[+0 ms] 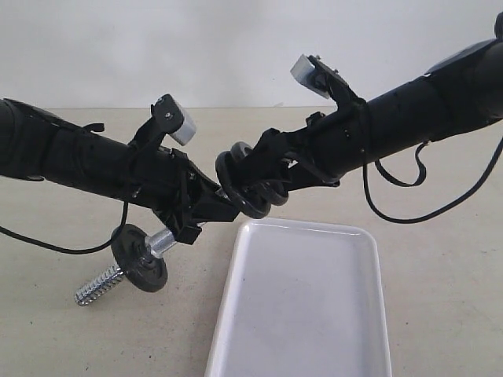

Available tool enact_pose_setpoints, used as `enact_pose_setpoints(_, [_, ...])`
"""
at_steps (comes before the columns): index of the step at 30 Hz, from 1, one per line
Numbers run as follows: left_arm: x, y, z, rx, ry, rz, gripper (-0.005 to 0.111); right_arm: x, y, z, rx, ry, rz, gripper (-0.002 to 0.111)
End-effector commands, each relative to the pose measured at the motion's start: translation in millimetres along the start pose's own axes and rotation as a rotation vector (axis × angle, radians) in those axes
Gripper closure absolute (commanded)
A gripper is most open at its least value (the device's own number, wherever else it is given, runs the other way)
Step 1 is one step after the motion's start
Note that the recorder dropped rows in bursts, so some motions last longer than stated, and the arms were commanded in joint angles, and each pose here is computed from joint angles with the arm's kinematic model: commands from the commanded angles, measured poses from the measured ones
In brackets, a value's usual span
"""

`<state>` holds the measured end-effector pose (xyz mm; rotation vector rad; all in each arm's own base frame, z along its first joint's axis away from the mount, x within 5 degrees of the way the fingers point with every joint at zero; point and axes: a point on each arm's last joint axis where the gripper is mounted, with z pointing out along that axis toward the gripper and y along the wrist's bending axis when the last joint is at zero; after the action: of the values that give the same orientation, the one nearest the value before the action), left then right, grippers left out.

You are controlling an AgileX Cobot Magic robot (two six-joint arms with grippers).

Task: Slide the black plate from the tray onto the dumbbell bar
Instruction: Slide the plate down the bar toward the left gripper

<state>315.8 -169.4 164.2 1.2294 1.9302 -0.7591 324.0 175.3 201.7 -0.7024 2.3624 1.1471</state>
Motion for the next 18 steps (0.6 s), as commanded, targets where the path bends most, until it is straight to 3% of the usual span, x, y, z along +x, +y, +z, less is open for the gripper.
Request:
enact_pose_setpoints(1, [-25.5,-2.5,-7.5,0.031,-0.147,-0.074,0.102,4.0,17.2,3.7,-0.076,0.052,-0.070,0.043])
enact_pose_setpoints(5, [-25.4,-2.4,-7.5,0.029,-0.147,-0.075,0.102,4.4,18.6,3.5,-0.091,0.056,-0.067,0.038])
enact_pose_setpoints(18, [-23.6,-3.0,-7.2,0.033,-0.131,-0.066,0.102,3.3,20.2,2.9,-0.102,0.050,-0.069,0.038])
